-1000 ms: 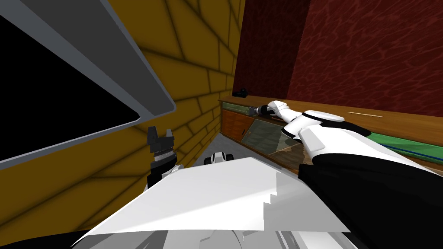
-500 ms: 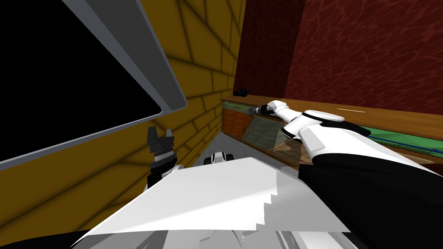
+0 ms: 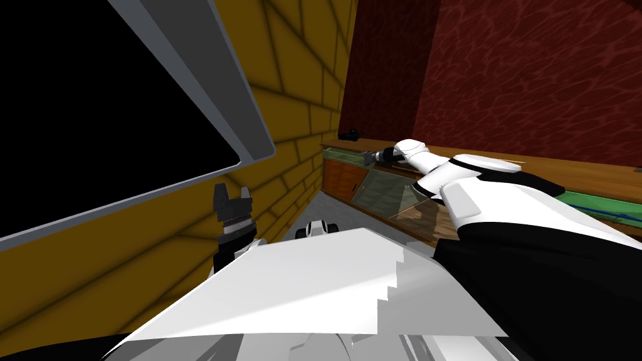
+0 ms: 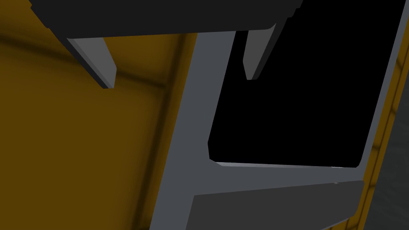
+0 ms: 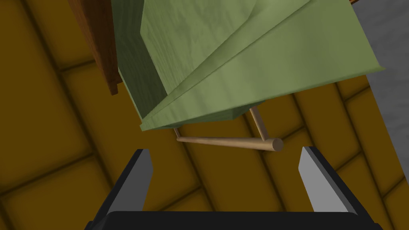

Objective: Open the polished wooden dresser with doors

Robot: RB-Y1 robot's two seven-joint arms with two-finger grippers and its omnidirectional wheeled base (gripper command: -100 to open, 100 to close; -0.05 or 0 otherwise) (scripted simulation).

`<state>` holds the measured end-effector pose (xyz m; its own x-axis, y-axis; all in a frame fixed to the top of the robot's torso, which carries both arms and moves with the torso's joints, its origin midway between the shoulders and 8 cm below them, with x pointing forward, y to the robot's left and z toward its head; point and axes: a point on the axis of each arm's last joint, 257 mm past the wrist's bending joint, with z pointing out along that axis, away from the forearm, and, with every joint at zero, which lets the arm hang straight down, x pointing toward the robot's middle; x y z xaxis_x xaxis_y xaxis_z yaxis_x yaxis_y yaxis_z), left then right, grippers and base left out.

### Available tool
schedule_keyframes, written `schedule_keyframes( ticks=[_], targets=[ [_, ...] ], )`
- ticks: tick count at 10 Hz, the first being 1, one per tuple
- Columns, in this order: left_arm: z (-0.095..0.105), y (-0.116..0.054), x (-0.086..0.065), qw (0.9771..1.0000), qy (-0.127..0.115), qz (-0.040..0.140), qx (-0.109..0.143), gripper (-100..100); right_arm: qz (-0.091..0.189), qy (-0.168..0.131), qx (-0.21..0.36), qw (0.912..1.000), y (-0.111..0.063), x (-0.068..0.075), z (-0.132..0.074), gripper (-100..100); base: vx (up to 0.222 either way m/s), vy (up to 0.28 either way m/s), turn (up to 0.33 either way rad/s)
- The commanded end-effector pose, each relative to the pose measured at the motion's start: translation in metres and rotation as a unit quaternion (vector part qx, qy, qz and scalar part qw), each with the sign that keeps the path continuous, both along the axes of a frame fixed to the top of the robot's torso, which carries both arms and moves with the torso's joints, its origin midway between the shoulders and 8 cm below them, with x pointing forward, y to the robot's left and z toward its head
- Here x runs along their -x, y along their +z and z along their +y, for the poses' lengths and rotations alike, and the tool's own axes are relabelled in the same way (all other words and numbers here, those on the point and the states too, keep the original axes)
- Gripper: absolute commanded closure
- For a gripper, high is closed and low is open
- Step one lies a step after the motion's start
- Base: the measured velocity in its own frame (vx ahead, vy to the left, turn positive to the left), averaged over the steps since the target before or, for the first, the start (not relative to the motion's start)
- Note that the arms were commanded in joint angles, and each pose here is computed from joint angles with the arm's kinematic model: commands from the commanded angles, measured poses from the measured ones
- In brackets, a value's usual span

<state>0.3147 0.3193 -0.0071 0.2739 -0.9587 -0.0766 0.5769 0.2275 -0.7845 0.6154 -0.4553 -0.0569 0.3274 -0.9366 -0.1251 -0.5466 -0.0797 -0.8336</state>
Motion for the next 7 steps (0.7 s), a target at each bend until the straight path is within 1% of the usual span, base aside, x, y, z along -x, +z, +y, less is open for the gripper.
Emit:
schedule_keyframes(
  ticks=[1,2,7],
  targets=[
    [0.0000,0.0000,0.0000,1.0000,0.000,0.000,0.000,0,0.000,0.001,0.000,1.0000,0.0083,0.0022,-0.0014,-100,0.014,0.015,-0.003],
    [0.0000,0.0000,0.0000,1.0000,0.000,0.000,0.000,0,0.001,0.001,-0.001,1.0000,0.0090,0.0025,-0.0012,0,0.000,0.000,0.000],
    [0.0000,0.0000,0.0000,1.0000,0.000,0.000,0.000,0,0.001,0.001,-0.001,1.0000,0.0089,0.0025,-0.0011,0,0.000,0.000,0.000]
  ],
)
